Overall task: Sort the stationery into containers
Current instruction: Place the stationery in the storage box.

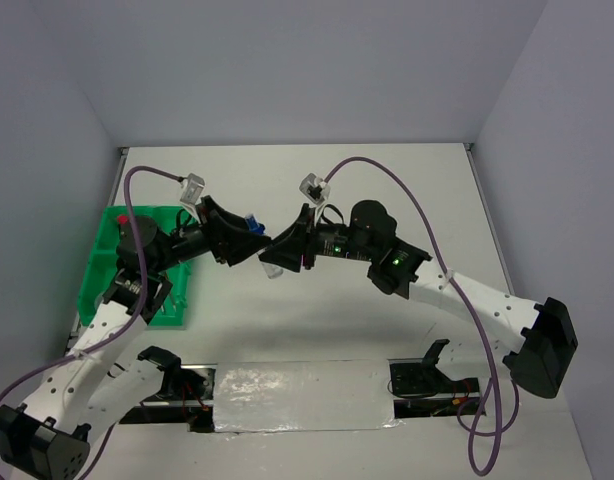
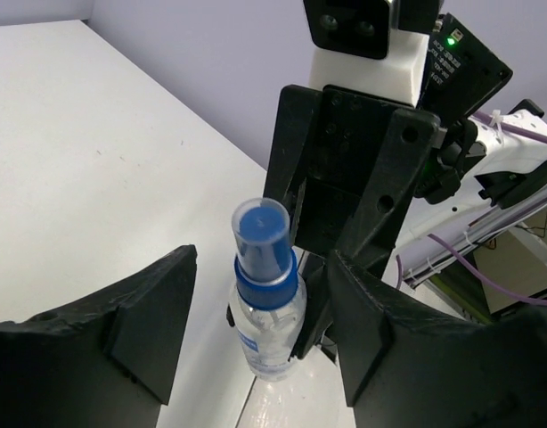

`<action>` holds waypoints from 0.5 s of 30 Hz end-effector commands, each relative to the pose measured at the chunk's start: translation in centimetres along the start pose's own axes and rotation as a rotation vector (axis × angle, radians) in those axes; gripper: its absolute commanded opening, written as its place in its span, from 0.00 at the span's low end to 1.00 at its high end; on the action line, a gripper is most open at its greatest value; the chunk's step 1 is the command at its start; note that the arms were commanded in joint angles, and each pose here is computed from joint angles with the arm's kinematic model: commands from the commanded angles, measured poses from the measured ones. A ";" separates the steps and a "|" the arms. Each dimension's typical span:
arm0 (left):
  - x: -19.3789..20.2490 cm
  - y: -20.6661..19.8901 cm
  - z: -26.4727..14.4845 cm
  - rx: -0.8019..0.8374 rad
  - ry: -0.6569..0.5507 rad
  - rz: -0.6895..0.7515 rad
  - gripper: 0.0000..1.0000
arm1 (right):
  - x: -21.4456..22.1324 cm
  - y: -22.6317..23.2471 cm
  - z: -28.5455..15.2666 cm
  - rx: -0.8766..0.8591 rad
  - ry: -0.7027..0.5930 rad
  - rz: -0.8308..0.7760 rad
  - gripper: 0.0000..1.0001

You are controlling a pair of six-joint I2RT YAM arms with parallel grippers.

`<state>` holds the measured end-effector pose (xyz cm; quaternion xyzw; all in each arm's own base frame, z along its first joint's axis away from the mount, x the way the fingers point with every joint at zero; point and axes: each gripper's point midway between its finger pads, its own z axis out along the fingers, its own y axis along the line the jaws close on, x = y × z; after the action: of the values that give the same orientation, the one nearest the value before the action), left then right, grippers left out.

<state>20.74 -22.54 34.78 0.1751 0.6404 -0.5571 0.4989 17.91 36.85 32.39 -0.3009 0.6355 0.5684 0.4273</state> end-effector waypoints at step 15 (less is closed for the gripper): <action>-0.9 -0.9 0.2 0.045 -0.030 0.071 0.00 | -3.0 3.0 0.3 -0.102 -0.105 -0.064 0.99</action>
<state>20.61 -22.85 35.20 0.1886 0.6283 -0.5638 0.5019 17.49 37.26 32.60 -0.3007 0.6319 0.5746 0.4244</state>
